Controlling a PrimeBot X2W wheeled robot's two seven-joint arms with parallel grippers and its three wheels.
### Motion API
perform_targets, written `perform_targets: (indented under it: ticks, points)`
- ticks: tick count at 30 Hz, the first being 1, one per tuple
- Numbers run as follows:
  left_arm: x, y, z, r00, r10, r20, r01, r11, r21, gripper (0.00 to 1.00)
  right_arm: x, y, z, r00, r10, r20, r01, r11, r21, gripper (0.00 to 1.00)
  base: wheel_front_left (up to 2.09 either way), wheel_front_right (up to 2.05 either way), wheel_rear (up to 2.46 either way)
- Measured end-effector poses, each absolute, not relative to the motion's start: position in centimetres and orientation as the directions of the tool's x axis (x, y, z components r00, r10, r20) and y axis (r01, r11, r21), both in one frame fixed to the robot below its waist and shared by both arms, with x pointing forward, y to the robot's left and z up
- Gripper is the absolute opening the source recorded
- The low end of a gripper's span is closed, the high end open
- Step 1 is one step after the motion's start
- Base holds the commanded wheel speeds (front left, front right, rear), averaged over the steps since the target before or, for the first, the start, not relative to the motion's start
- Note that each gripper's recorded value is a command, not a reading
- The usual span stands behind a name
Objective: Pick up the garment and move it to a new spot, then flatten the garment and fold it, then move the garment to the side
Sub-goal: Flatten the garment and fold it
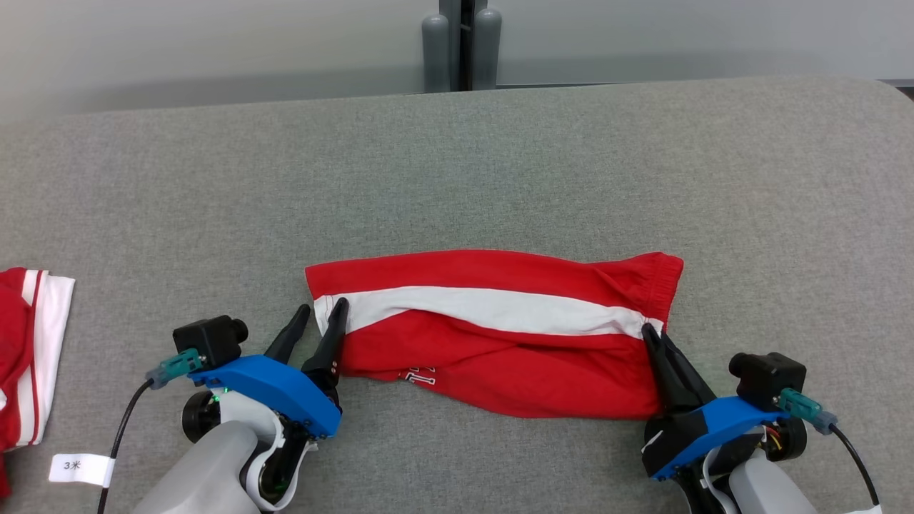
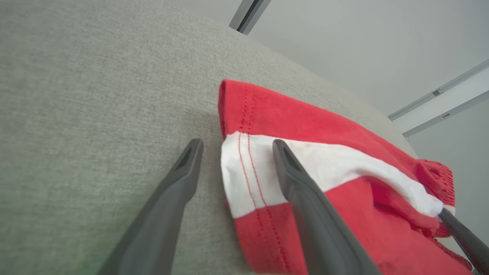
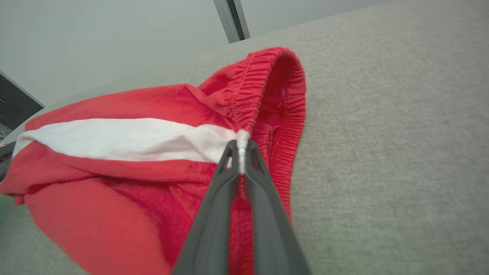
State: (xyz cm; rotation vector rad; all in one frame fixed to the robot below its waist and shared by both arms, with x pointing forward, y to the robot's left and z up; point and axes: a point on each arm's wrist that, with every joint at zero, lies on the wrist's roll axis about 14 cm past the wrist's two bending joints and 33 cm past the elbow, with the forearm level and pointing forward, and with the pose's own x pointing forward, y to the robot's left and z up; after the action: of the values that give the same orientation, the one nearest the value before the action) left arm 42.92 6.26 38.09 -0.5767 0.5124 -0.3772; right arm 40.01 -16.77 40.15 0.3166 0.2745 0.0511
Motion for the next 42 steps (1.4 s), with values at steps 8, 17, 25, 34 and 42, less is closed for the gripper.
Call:
perform_targets:
  ticks: [8,17,25,34,42]
  points:
    - [42.7,5.4,37.8,0.789,-0.502,-0.355,0.212,0.764,-0.609,1.0,40.0,-16.6,39.9,0.96,0.094,-0.265,-0.005,0.948,0.318,0.0,0.0,0.0,0.0]
    - [43.7,5.4,39.8,0.805,-0.516,-0.294,0.268,0.757,-0.596,0.0,40.6,-16.1,40.5,0.965,0.102,-0.24,-0.02,0.946,0.323,0.0,0.0,0.0,0.0]
    - [44.9,6.9,47.0,0.855,-0.509,-0.1,0.394,0.762,-0.514,0.0,43.7,-14.2,47.4,0.988,0.154,-0.026,-0.136,0.931,0.338,0.0,0.0,0.0,0.0]
    - [46.1,10.8,60.0,0.857,-0.485,0.176,0.516,0.807,-0.286,0.0,45.8,-12.8,61.5,0.918,0.241,0.316,-0.328,0.908,0.262,0.0,0.0,0.0,0.0]
    - [46.0,13.8,67.1,0.839,-0.466,0.281,0.518,0.842,-0.152,0.0,45.8,-12.1,69.4,0.843,0.287,0.455,-0.417,0.883,0.214,0.0,0.0,0.0,0.0]
